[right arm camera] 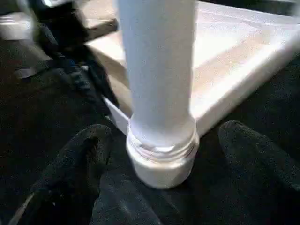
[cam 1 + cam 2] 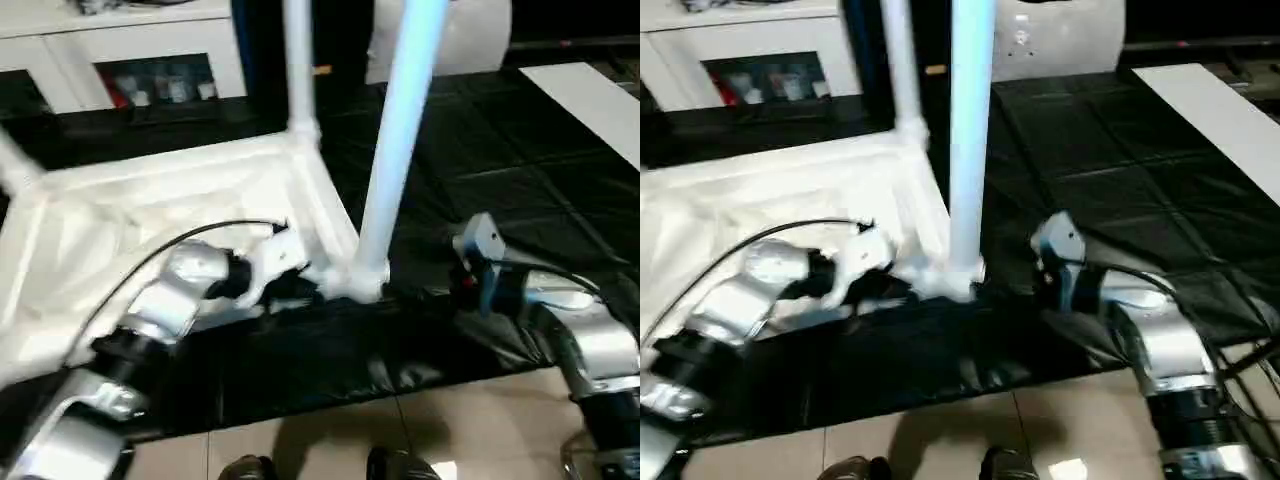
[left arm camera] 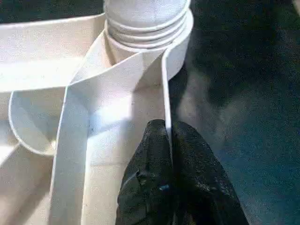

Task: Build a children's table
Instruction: Rotate leg to tighten

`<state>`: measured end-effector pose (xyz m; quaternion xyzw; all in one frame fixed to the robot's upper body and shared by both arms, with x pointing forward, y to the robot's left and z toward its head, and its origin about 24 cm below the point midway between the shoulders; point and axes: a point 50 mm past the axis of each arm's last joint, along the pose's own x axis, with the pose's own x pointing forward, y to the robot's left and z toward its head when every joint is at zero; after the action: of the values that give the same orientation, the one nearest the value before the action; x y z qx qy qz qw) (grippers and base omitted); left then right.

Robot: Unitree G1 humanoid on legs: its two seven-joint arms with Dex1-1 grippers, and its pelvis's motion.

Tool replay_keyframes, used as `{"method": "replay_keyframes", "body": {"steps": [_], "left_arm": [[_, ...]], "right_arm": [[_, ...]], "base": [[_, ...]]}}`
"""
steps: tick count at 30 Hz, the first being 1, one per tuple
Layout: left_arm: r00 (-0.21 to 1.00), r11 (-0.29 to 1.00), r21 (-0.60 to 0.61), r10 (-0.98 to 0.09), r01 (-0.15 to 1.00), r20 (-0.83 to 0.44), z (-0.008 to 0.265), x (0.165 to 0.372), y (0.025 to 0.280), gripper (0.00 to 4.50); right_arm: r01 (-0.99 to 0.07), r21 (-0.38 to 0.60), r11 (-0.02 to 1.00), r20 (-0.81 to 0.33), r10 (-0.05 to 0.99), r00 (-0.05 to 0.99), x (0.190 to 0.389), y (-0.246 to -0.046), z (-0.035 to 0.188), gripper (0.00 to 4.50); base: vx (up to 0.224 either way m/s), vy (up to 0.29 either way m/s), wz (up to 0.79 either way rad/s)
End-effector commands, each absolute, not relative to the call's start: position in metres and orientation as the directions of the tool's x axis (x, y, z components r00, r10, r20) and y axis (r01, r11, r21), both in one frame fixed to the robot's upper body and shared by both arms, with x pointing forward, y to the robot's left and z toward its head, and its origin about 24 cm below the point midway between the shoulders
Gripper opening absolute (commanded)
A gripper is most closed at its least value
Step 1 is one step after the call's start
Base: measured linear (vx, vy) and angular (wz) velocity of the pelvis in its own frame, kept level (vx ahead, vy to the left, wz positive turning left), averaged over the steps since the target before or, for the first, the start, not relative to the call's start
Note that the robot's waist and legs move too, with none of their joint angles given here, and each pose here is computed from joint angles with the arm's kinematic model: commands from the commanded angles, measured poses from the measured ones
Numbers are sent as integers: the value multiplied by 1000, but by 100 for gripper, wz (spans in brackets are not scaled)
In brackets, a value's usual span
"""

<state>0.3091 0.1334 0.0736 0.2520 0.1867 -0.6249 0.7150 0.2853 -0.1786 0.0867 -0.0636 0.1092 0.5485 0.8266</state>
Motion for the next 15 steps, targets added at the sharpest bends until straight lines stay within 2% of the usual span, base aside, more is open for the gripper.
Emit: {"method": "replay_keyframes", "body": {"steps": [1,5,9,15], "left_arm": [[18,-68,115,-788,991,-616,75,300,127,0],[-38,-132,103,-775,986,-631,75,297,128,0],[-94,-199,93,-760,975,-643,76,294,126,0],[-116,-228,95,-761,969,-638,77,293,120,0]], "right_arm": [[-951,40,306,-249,925,287,285,-176,90,367],[-970,68,234,-258,943,209,284,-175,91,323],[-990,101,98,-290,955,65,282,-166,87,293],[-993,112,34,-293,956,-1,285,-157,88,244]], "base": [[0,0,0],[0,0,0],[0,0,0],[0,0,0]]}}
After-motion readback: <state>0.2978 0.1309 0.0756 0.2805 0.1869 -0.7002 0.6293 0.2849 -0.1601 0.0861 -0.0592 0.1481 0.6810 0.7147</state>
